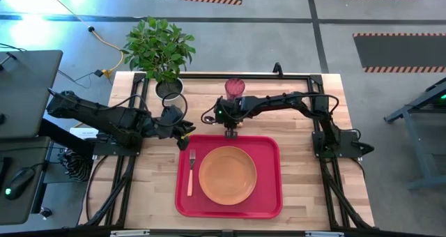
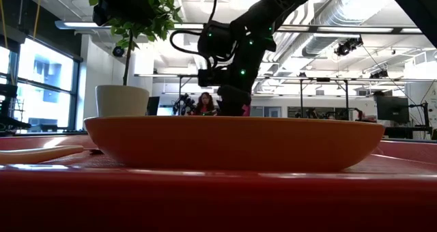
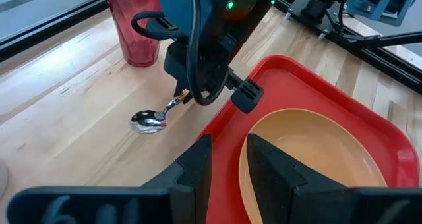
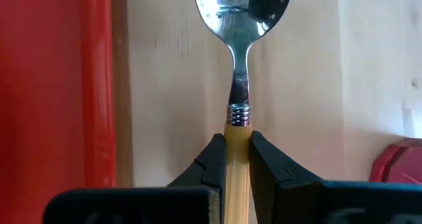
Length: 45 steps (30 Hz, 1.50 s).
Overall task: Pick and place plate/cup/fork/spoon on tray
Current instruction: Put the yellow spoon on the red serving tray between the orange fork and the orange plate
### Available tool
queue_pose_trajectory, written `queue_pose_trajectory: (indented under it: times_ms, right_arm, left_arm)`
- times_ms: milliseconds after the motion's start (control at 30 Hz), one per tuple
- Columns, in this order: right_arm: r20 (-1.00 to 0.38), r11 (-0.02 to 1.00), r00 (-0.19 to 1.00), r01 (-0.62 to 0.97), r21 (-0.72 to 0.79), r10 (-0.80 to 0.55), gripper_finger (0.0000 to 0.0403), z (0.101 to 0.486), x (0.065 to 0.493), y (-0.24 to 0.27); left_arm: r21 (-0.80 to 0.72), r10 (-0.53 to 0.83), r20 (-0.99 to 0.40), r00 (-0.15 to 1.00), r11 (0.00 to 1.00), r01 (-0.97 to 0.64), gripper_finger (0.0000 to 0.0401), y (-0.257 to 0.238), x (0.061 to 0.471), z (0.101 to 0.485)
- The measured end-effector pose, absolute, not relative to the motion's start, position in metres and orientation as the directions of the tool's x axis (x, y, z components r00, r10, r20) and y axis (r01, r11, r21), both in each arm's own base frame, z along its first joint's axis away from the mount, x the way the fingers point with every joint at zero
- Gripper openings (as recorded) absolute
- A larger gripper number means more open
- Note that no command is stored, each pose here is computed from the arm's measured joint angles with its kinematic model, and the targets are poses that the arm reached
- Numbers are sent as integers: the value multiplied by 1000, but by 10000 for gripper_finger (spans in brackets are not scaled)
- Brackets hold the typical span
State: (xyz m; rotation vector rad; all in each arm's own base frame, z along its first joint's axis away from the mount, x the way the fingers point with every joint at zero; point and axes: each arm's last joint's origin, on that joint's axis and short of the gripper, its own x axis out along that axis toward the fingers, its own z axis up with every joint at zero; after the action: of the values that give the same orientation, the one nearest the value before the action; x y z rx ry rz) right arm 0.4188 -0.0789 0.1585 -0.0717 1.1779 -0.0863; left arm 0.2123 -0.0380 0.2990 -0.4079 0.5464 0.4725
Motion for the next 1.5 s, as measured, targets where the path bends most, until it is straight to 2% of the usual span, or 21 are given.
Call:
queue_pose_trajectory:
  times_ms: [300,633,1000,1300,1500]
  right_arm:
    - [-920,995,381,56,-78,-94,21,156,419,-82]
    - [-921,996,379,53,-69,-84,55,156,419,-82]
    - [-921,996,381,62,-58,-77,59,156,419,-82]
    - [-918,910,385,408,77,-95,59,156,418,-91]
    - [-899,757,420,626,186,-126,60,158,419,-103]
  left_arm:
    - [-241,315,-577,754,816,-525,87,-38,212,299]
    - [-242,315,-576,754,816,-525,87,-38,212,299]
    - [-242,315,-577,754,816,-525,87,-38,212,299]
    - [-242,314,-577,754,816,-525,87,-38,212,299]
    - [-242,314,-577,754,816,-525,87,-38,212,299]
